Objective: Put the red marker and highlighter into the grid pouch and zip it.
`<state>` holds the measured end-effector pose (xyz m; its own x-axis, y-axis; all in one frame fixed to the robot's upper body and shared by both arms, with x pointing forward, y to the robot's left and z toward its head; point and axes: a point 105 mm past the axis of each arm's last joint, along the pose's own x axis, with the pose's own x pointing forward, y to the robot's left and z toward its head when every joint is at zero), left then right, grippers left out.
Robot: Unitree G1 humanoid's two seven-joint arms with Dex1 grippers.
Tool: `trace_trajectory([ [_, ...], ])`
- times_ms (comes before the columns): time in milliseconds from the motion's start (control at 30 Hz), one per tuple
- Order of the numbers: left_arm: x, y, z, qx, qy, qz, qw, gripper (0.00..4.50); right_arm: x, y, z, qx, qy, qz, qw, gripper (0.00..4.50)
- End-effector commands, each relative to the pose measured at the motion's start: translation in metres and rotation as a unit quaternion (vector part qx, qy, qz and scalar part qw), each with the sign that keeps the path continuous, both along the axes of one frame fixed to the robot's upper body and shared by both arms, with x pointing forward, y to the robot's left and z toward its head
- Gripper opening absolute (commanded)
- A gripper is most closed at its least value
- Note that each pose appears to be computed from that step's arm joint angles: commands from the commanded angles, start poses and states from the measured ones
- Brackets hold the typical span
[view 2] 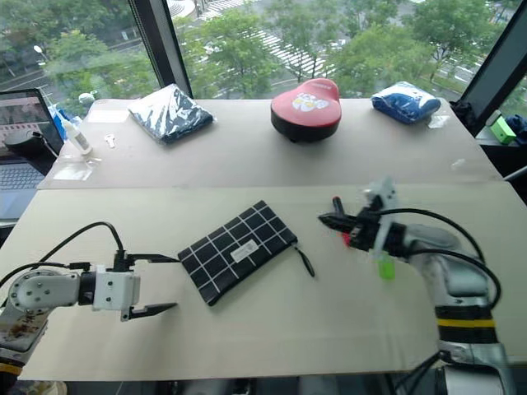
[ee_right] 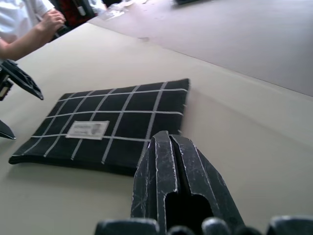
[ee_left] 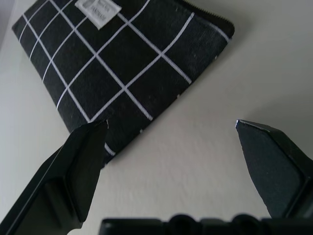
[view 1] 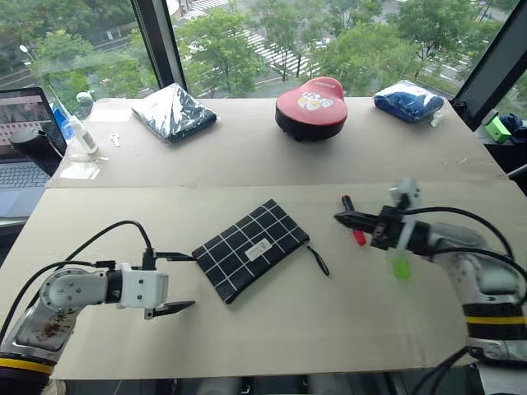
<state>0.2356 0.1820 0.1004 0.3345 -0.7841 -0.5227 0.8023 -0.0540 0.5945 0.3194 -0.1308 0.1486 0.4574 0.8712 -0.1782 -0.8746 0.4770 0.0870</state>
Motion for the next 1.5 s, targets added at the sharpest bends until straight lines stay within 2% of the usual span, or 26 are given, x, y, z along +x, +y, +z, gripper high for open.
trace_trajectory([
  [33, -0.005, -0.016, 0.004, 0.002, -0.010, -0.028, 1.000, 4.50, 0.000, 0.022, 0.010, -0.016, -0.031, 0.035, 0.999, 0.06],
  [300, -0.005, -0.024, -0.009, 0.011, -0.022, -0.023, 0.999, 4.50, 0.006, 0.035, -0.016, -0.087, -0.052, 0.055, 0.993, 0.06],
  [467, 0.000, -0.033, -0.011, -0.005, -0.043, -0.016, 0.999, 4.50, 0.019, 0.037, -0.034, -0.121, -0.055, 0.023, 0.991, 0.06],
  [833, 0.008, -0.034, -0.012, 0.001, -0.072, -0.001, 0.997, 4.50, 0.017, 0.031, -0.062, -0.208, -0.032, 0.035, 0.977, 0.06],
  [1067, 0.012, -0.041, -0.014, -0.013, -0.096, 0.013, 0.995, 4.50, 0.016, 0.029, -0.065, -0.208, -0.004, 0.027, 0.978, 0.06],
  [1500, 0.019, -0.042, -0.038, -0.018, -0.144, 0.025, 0.989, 4.50, 0.009, 0.031, -0.063, -0.189, 0.009, 0.027, 0.982, 0.06],
])
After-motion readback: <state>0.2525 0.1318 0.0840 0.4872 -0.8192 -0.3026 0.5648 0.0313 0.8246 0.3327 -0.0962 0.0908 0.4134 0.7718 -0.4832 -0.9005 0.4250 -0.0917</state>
